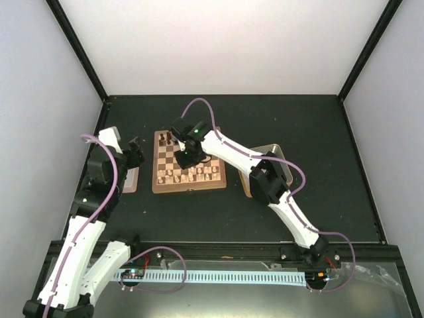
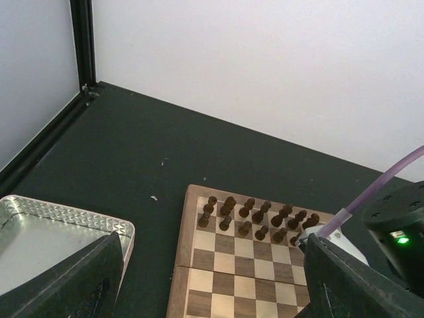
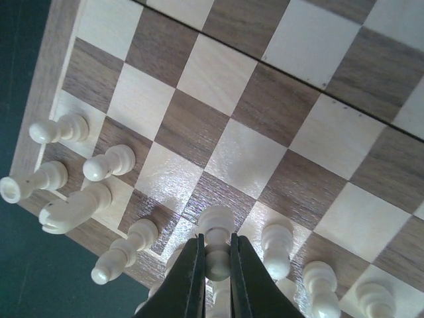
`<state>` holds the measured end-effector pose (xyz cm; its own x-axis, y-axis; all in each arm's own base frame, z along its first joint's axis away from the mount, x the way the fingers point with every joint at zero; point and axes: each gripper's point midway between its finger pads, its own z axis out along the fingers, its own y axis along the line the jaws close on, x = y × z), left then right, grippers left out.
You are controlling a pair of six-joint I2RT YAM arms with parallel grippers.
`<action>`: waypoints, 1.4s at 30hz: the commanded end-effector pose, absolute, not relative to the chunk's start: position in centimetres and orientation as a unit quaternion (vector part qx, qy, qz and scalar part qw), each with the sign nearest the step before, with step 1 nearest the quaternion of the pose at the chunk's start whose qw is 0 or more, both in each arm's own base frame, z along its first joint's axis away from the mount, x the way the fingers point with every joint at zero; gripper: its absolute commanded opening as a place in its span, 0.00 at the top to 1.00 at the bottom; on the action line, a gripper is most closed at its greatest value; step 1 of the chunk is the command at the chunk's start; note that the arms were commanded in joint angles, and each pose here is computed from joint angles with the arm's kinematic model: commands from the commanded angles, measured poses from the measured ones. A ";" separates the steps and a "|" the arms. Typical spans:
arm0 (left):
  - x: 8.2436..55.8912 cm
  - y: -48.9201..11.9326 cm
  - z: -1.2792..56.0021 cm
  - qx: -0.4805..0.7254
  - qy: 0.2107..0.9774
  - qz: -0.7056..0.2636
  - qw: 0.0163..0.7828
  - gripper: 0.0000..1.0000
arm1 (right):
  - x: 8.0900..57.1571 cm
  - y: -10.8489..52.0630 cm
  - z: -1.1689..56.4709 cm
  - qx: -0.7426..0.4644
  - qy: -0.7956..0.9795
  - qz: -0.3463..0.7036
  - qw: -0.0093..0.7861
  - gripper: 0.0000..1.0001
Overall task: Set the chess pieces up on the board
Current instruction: Place the chess piece on the chessboard.
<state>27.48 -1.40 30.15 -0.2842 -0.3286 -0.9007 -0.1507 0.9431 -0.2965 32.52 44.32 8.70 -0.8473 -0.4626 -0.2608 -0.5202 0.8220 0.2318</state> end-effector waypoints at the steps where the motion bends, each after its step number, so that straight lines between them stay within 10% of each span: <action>1: 27.1 -1.2 30.5 -0.147 0.796 -0.066 0.583 0.23 | 31.7 45.2 8.0 -0.280 0.944 0.152 0.086 0.98; 42: 26.9 -1.2 30.2 -0.147 0.797 -0.069 0.582 0.22 | 33.2 46.8 12.4 -0.257 0.934 0.197 0.152 0.77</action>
<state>27.34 -1.40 30.14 -0.2815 -0.3263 -0.9024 -0.1502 0.9438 -0.2944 32.02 45.29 7.25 -0.8381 -0.4865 -0.2468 -0.5399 0.8044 0.2477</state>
